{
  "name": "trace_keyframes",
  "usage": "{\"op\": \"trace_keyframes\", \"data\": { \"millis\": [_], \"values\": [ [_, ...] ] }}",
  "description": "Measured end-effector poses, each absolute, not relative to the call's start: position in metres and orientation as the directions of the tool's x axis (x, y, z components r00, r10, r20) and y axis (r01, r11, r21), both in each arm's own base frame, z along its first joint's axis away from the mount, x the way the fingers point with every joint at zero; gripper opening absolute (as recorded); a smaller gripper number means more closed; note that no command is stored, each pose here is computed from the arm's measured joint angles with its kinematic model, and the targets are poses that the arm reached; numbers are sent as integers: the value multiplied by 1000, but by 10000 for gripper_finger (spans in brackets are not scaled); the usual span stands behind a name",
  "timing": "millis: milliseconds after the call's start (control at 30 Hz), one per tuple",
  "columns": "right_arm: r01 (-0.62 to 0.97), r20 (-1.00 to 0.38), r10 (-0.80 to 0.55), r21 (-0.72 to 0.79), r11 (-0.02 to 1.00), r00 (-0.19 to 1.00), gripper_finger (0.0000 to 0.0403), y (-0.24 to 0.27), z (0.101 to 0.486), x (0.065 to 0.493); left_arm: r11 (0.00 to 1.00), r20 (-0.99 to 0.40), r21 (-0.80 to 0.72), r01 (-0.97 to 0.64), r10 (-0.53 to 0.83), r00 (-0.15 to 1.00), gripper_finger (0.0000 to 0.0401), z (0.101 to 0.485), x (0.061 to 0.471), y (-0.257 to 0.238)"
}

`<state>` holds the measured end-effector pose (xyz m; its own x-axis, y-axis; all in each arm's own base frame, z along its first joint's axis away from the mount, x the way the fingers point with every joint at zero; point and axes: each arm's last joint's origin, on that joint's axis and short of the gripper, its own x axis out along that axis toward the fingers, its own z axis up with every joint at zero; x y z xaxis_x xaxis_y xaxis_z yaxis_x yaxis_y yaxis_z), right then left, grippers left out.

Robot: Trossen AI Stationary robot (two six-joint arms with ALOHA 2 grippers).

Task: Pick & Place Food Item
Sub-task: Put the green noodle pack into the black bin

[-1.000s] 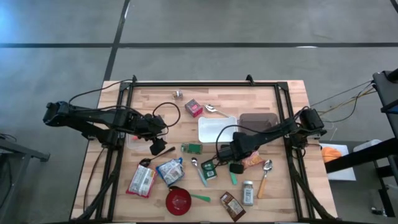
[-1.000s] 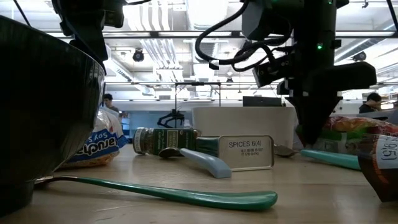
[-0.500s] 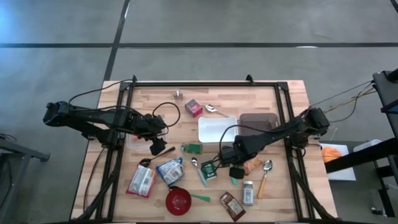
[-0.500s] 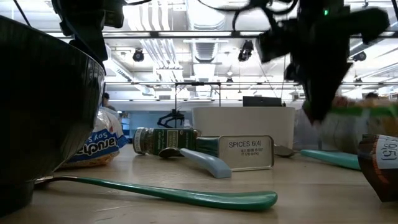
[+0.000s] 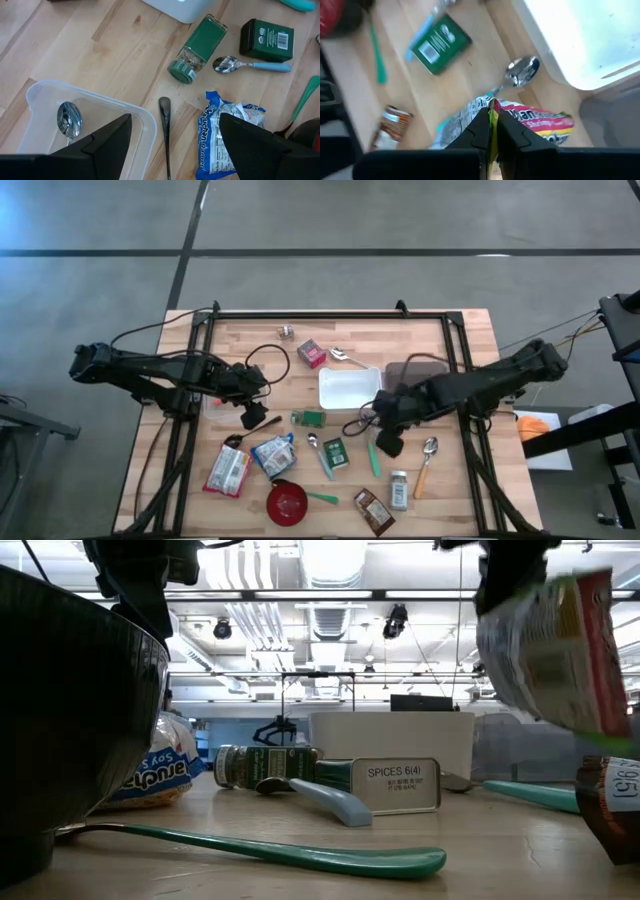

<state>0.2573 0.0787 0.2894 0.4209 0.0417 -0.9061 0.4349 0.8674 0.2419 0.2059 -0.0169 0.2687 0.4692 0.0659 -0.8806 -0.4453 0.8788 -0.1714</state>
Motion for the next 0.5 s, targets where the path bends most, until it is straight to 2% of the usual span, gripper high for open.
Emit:
{"op": "trace_keyframes", "data": {
  "millis": [267,500],
  "values": [
    [466,-800,-19,330,821,600,8,61,333,221,877,-881,-173,-448,66,469,306,269,206,-17],
    [508,-713,-93,394,766,695,8,37,359,192,869,-880,-189,-457,56,471,306,269,206,-17]
  ]
}}
